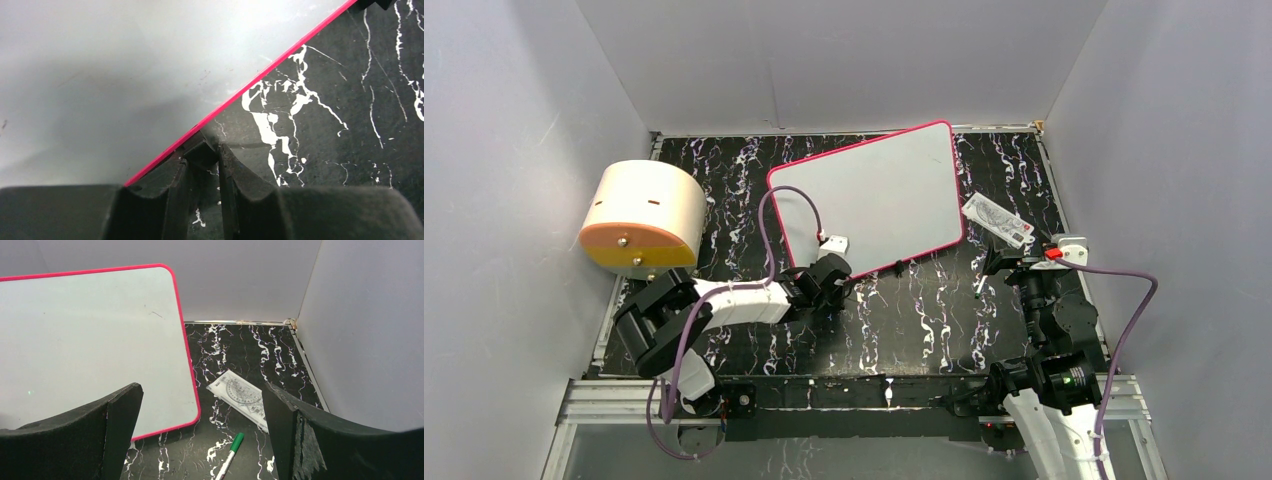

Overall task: Write a sentence on the whiteboard
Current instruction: Move the whiteboard to the center of the board, then open the whiteboard marker at the center of the board.

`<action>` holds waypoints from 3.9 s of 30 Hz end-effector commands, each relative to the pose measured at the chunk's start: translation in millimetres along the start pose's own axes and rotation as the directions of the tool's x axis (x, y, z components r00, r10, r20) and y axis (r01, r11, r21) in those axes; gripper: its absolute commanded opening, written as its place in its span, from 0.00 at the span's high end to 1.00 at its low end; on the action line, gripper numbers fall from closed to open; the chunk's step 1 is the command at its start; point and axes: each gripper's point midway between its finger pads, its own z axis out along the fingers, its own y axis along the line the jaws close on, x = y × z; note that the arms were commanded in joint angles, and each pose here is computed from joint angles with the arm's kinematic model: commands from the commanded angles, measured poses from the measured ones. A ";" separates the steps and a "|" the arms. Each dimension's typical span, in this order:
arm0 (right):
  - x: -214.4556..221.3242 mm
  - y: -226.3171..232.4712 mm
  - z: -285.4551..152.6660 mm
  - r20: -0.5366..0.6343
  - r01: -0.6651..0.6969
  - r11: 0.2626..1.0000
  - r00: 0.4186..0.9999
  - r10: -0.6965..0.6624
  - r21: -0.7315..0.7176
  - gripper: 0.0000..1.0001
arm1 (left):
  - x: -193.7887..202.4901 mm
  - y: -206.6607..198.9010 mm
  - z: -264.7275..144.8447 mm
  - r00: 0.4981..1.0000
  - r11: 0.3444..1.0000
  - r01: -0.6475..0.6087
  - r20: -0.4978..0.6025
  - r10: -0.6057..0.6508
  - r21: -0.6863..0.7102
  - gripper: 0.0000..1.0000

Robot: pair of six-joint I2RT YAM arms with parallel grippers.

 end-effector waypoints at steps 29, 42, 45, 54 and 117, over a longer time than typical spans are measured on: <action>-13.5 8.0 10.2 -0.040 -0.007 0.999 0.999 0.006 -0.034 0.01 | 7.6 -13.6 -48.8 0.994 0.992 0.104 -0.035 -0.107 -0.072 0.44; 54.5 8.8 36.5 -0.421 -0.162 0.974 0.881 0.215 0.157 0.01 | -61.3 -22.2 -114.7 0.990 0.997 0.072 0.118 -0.075 0.022 0.14; 76.1 5.7 35.3 -0.493 -0.166 0.958 0.830 0.263 0.232 0.01 | -87.0 -17.1 -133.9 0.981 0.999 0.034 0.190 -0.035 0.006 0.11; 139.8 -0.5 29.4 -0.671 -0.079 0.929 0.669 0.318 0.362 0.04 | -155.1 17.7 -171.1 0.919 0.989 -0.037 0.384 0.090 -0.143 0.09; 140.2 46.4 38.6 -0.768 -0.267 0.956 0.585 0.260 0.121 1.00 | -197.6 47.9 -200.3 0.849 0.973 0.032 0.508 -0.148 0.230 0.13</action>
